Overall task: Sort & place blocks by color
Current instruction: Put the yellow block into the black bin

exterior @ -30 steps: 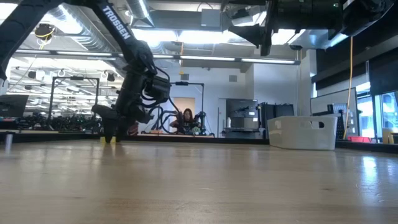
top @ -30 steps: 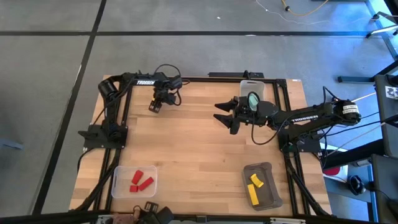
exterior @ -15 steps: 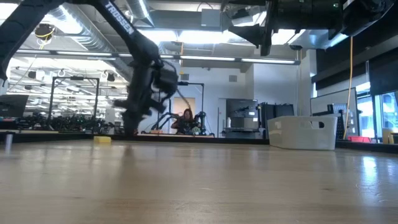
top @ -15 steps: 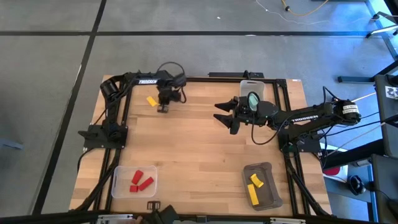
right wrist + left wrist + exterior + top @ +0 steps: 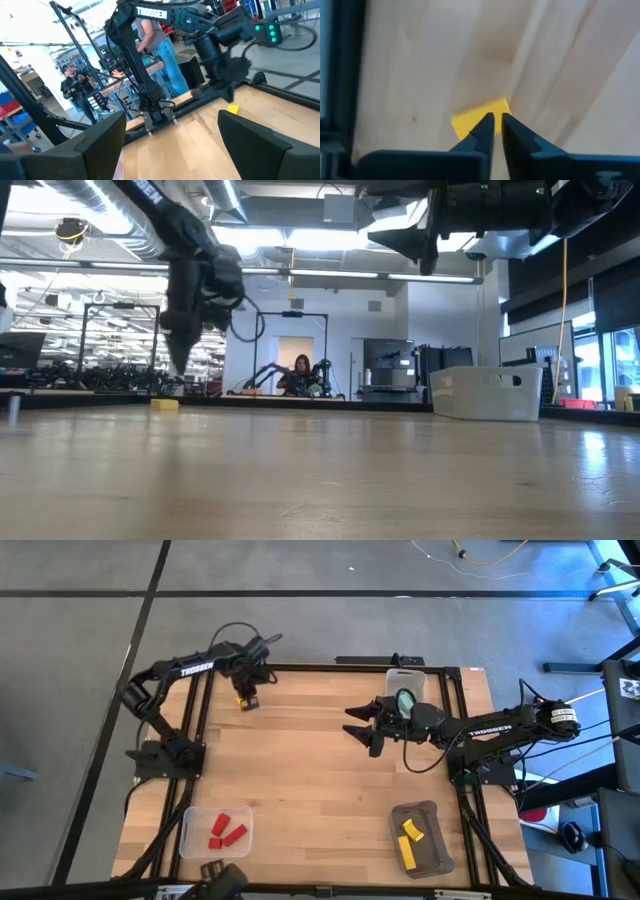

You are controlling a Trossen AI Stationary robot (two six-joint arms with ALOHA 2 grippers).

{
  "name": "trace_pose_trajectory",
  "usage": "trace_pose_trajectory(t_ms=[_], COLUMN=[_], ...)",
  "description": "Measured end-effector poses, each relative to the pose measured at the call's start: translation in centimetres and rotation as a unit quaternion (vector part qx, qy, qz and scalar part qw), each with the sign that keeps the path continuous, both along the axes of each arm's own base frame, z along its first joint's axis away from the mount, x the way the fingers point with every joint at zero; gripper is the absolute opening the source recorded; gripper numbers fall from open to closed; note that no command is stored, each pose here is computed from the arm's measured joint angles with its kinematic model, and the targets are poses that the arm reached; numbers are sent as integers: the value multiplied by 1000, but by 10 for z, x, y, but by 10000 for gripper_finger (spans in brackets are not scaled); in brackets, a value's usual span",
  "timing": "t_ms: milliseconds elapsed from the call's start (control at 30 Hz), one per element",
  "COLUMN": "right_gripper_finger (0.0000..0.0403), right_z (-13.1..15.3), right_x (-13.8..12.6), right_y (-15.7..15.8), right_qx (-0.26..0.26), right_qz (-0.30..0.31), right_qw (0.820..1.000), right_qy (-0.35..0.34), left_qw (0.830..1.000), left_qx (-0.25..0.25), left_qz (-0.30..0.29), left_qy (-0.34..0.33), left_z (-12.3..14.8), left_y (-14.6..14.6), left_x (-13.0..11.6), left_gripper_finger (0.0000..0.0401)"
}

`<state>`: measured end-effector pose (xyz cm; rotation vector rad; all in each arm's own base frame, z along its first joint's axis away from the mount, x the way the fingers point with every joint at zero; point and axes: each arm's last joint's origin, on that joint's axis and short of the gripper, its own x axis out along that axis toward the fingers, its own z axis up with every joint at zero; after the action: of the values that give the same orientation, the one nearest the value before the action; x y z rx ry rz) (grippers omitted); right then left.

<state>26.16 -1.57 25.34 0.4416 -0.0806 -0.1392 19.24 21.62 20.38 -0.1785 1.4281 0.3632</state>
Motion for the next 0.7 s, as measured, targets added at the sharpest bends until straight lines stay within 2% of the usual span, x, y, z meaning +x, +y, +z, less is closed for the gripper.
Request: trace_pose_trajectory(t_ms=[167,300,367,533,600,700], right_gripper_finger=[317,317,317,317,317,317], right_z=[-1,-1,-2,-2,-2,-2], right_x=[0,0,0,0,0,0], right_y=[0,0,0,0,0,0], right_qx=[1,2,2,2,2,4], right_qz=[0,0,0,0,0,0], right_qw=[1000,1000,1000,1000,1000,1000], right_qy=[7,7,8,8,8,8], left_qw=[998,996,995,994,994,993], left_qx=[0,9,22,41,40,32], left_qz=[2,-3,-5,-6,-5,-3], left_qy=[58,89,98,105,104,112], left_z=[-26,-44,-46,-47,-48,-54], left_y=[-8,-10,-10,-9,-8,-10], left_x=[-14,-13,-10,-8,-8,-10], left_gripper_finger=[95,149,162,152,132,82])
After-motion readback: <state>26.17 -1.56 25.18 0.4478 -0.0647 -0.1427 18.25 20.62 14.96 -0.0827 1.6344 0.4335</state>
